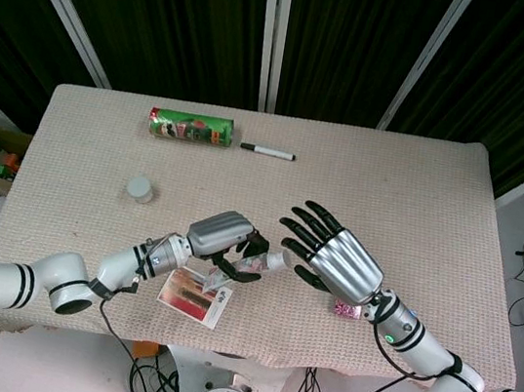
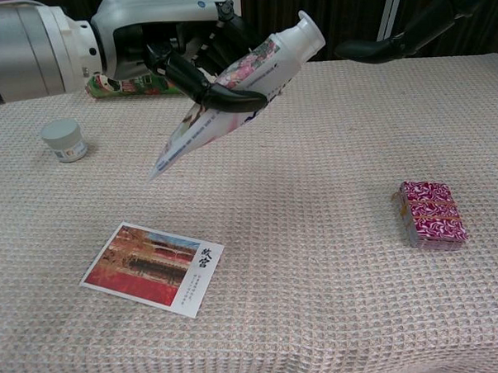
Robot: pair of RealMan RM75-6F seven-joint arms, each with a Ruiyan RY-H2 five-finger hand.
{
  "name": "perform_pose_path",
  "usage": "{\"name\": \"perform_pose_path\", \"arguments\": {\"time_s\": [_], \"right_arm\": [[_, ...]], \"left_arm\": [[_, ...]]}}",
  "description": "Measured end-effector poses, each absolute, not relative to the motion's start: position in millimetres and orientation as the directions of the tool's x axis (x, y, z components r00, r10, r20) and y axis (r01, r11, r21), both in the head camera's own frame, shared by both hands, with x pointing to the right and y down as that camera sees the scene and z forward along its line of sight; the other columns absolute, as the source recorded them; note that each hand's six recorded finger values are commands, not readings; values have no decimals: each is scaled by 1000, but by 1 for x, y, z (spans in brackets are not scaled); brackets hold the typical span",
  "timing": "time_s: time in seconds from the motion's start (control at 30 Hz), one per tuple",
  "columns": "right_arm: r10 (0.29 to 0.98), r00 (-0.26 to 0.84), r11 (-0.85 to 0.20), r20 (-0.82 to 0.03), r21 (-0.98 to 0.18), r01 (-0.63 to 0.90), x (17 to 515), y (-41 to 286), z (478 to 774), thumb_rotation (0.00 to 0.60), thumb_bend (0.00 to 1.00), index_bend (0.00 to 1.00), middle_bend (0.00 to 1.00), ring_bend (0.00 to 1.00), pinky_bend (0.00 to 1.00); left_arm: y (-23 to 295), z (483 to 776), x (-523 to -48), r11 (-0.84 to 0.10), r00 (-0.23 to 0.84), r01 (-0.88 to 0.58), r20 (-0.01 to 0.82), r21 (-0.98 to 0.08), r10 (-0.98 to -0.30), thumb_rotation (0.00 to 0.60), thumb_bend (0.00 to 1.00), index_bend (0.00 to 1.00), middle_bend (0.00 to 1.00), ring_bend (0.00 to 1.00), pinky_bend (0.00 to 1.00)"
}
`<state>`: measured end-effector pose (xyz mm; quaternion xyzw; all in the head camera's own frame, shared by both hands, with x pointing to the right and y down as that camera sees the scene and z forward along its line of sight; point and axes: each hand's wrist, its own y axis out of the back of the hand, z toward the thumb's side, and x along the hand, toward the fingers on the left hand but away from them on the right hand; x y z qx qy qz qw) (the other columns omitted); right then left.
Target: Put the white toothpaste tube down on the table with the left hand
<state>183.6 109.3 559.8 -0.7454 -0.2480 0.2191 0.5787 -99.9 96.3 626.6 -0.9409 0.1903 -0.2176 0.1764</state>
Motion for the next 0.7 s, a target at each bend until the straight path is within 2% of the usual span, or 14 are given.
{"name": "perform_pose_path", "arguments": {"time_s": [0.43,0.7], "right_arm": [[570,820,-212,-52,-974,86,173,108,561,600,239,479,243,133,188],[565,823,-209,-57,-975,76,176,109,560,600,240,537,254,133,188]], "left_arm": [[95,626,-97,-871,839,-263,348,-415,-419,502,704,696,736,596,601],[97,623,-96,-874,843,-257,346,-412,-411,501,705,696,735,596,601]]}}
